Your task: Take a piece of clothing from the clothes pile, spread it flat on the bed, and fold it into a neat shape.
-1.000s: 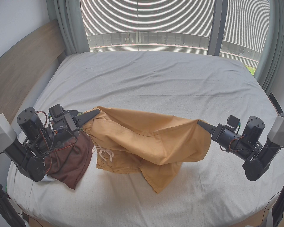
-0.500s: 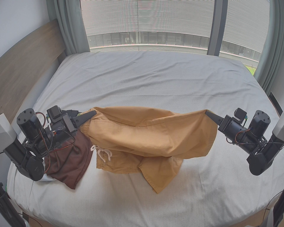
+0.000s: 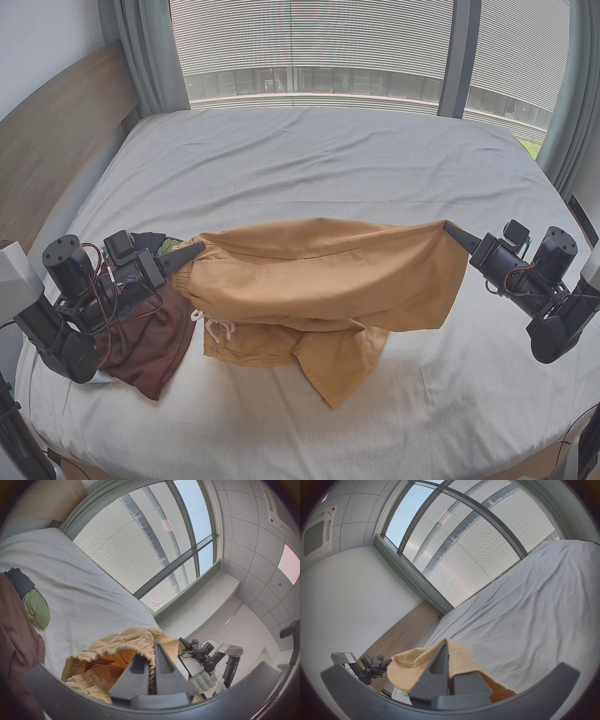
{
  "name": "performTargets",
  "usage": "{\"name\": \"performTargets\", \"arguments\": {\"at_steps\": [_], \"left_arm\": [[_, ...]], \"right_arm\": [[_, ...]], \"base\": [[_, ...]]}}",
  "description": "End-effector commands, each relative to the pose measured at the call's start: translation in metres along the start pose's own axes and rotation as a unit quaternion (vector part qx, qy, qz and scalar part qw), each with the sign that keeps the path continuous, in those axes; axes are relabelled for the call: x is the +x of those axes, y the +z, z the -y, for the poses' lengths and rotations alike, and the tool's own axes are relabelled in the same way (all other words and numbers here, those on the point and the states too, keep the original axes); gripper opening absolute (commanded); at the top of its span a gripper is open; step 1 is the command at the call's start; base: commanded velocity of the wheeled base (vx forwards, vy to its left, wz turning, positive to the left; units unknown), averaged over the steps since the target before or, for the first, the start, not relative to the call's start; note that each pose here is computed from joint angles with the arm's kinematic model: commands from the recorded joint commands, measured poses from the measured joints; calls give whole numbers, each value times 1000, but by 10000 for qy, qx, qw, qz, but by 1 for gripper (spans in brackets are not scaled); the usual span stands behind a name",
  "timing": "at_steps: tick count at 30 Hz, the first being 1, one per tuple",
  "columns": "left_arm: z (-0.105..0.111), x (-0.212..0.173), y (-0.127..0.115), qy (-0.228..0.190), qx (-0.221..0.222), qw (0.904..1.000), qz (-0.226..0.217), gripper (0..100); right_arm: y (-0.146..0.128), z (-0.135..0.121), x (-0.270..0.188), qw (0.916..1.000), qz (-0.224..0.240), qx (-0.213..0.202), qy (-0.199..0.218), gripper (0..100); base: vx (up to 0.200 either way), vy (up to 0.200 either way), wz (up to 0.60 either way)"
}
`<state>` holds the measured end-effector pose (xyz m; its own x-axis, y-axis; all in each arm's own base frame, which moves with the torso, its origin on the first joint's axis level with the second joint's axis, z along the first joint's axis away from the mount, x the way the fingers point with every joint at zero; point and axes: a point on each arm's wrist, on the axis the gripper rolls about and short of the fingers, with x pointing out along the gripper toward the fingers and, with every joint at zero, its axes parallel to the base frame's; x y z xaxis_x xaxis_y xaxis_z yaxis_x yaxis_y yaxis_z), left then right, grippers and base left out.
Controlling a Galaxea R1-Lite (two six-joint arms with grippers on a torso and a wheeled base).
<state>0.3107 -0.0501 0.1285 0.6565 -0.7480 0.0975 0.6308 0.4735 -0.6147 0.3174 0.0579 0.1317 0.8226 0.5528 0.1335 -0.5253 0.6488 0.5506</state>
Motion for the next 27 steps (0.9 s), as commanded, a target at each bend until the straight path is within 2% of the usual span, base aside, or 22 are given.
{"name": "performTargets", "arguments": {"at_steps": [1,19,27], "left_arm": [[-5,0,-1,64,-31,10000,-6,0],[-12,-3,4,148,-4,9999,82,0],[-5,-3,11,88,131,9997,203,0]], "right_arm": [[4,2,-1,10000,70,-30,-23,0],[12,9,-4,9998,157,-55,-98,0],[9,6,-3,9999,118,-88,-52,0]], "base": [[0,0,0],[0,0,0],[0,0,0]]}}
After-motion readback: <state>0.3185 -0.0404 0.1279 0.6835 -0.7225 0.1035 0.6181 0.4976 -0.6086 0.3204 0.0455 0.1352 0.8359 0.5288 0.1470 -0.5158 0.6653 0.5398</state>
